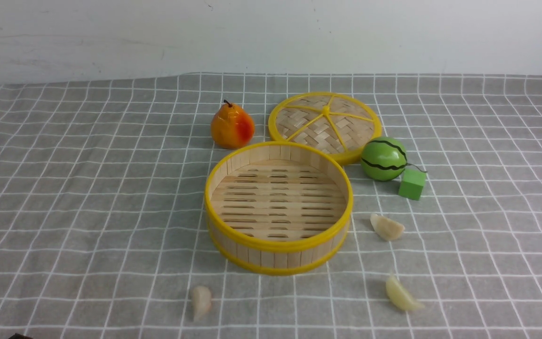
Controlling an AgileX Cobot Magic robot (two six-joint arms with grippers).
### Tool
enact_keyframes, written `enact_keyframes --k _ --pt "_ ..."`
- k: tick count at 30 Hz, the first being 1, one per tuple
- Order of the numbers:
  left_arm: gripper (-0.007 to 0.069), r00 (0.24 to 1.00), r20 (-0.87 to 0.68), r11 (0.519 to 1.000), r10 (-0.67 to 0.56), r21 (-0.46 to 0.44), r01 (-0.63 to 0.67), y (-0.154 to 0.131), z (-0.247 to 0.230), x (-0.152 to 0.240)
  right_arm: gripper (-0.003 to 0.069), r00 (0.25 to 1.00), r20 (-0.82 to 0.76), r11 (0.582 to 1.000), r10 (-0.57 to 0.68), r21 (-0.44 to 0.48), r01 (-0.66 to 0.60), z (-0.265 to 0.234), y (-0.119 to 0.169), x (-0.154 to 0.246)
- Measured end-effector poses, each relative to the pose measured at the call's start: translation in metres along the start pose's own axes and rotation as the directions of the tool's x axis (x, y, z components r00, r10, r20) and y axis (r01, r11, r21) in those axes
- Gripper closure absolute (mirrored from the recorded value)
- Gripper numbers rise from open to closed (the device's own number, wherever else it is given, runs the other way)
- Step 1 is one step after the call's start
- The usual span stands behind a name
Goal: Put the dumplings into the steamer on the table with the grey tablecloth.
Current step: 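Reach for and grasp a dumpling on the table with the left gripper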
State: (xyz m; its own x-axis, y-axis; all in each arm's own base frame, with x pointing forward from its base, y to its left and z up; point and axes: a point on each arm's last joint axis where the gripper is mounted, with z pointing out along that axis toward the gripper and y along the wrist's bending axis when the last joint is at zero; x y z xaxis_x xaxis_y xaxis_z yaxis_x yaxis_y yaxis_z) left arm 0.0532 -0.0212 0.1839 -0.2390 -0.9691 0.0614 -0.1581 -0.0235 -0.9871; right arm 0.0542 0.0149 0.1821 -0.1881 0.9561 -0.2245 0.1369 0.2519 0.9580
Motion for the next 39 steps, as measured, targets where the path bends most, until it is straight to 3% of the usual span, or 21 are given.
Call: enact_keyframes --k 4,6,7,8,10,12,14,15,16,17,19,22,26,29,31,35,36,37,39 --pt "0.0387 0.956 -0.057 0.957 0.288 0.039 -0.286 -0.025 -0.009 0.008 0.0417 0.995 0.021 0.995 -0.098 -0.018 0.099 -0.001 0.004 -0.002" --pt "0.0399 0.836 -0.056 0.836 0.545 0.103 -0.538 -0.054 -0.020 0.015 0.0426 0.965 0.052 0.964 -0.258 -0.052 0.260 -0.005 0.020 -0.006" --pt "0.0399 0.836 -0.056 0.836 0.545 0.113 -0.537 -0.057 -0.022 0.015 0.0426 0.965 0.052 0.964 -0.258 -0.052 0.260 -0.005 0.020 -0.006" --pt "0.0426 0.729 -0.064 0.731 0.681 0.109 -0.674 -0.075 -0.026 0.019 0.0458 0.929 0.088 0.928 -0.360 -0.072 0.366 -0.010 0.037 -0.011" --pt "0.0499 0.568 -0.103 0.575 0.817 0.068 -0.815 -0.104 -0.026 0.019 0.0531 0.845 0.122 0.848 -0.521 -0.041 0.528 -0.010 0.062 -0.020" --pt "0.0576 0.460 -0.208 0.469 0.863 -0.006 -0.883 -0.124 -0.014 0.015 0.0624 0.738 0.122 0.743 -0.664 0.003 0.669 -0.005 0.091 -0.030" --pt "0.0630 0.390 -0.276 0.389 0.878 -0.060 -0.919 -0.136 -0.004 0.010 0.0664 0.664 0.089 0.668 -0.743 0.036 0.743 0.004 0.111 -0.038" --pt "0.0639 0.321 -0.386 0.295 0.865 -0.127 -0.947 -0.152 0.012 0.002 0.0676 0.583 -0.006 0.581 -0.813 0.066 0.811 0.021 0.131 -0.045" --pt "0.0639 0.317 -0.420 0.285 0.850 -0.139 -0.948 -0.152 0.016 0.000 0.0677 0.572 -0.005 0.571 -0.820 0.062 0.819 0.022 0.138 -0.047" --pt "0.0639 0.292 -0.467 0.242 0.834 -0.167 -0.956 -0.158 0.024 -0.004 0.0678 0.542 -0.083 0.538 -0.836 0.067 0.840 0.033 0.145 -0.050" --pt "0.0639 0.264 -0.611 0.169 0.746 -0.210 -0.963 -0.160 0.047 -0.011 0.0678 0.440 -0.247 0.443 -0.863 0.050 0.895 0.056 0.166 -0.054" --pt "0.0639 0.187 -0.728 0.098 0.659 -0.163 -0.982 -0.159 0.074 -0.004 0.0678 0.304 -0.490 0.386 -0.817 -0.073 0.920 0.081 0.179 -0.050" --pt "0.0639 0.032 -0.824 0.011 0.565 -0.030 -0.999 -0.148 0.109 0.020 0.0676 0.104 -0.652 0.322 -0.751 -0.225 0.920 0.103 0.184 -0.030" --pt "0.0627 -0.015 -0.858 -0.015 0.514 0.008 -1.000 -0.138 0.132 0.037 0.0674 -0.025 -0.698 0.269 -0.716 -0.309 0.912 0.109 0.182 -0.015" --pt "0.0583 0.009 -0.873 0.001 0.488 -0.010 -1.000 -0.128 0.148 0.045 0.0673 -0.093 -0.706 0.237 -0.702 -0.354 0.905 0.109 0.180 -0.006" --pt "0.0456 0.067 -0.881 0.053 0.469 -0.048 -0.997 -0.109 0.179 0.058 0.0673 -0.148 -0.697 0.211 -0.702 -0.401 0.891 0.107 0.180 0.003" --pt "0.0403 0.086 -0.880 0.071 0.467 -0.059 -0.996 -0.102 0.189 0.061 0.0673 -0.152 -0.696 0.208 -0.702 -0.404 0.891 0.107 0.180 0.004" --pt "0.0302 0.110 -0.879 0.097 0.463 -0.073 -0.993 -0.088 0.206 0.065 0.0673 -0.158 -0.692 0.203 -0.704 -0.409 0.890 0.107 0.181 0.005" --pt "0.0209 0.128 -0.878 0.115 0.462 -0.084 -0.990 -0.074 0.221 0.069 0.0672 -0.156 -0.689 0.202 -0.707 -0.408 0.890 0.107 0.181 0.005"
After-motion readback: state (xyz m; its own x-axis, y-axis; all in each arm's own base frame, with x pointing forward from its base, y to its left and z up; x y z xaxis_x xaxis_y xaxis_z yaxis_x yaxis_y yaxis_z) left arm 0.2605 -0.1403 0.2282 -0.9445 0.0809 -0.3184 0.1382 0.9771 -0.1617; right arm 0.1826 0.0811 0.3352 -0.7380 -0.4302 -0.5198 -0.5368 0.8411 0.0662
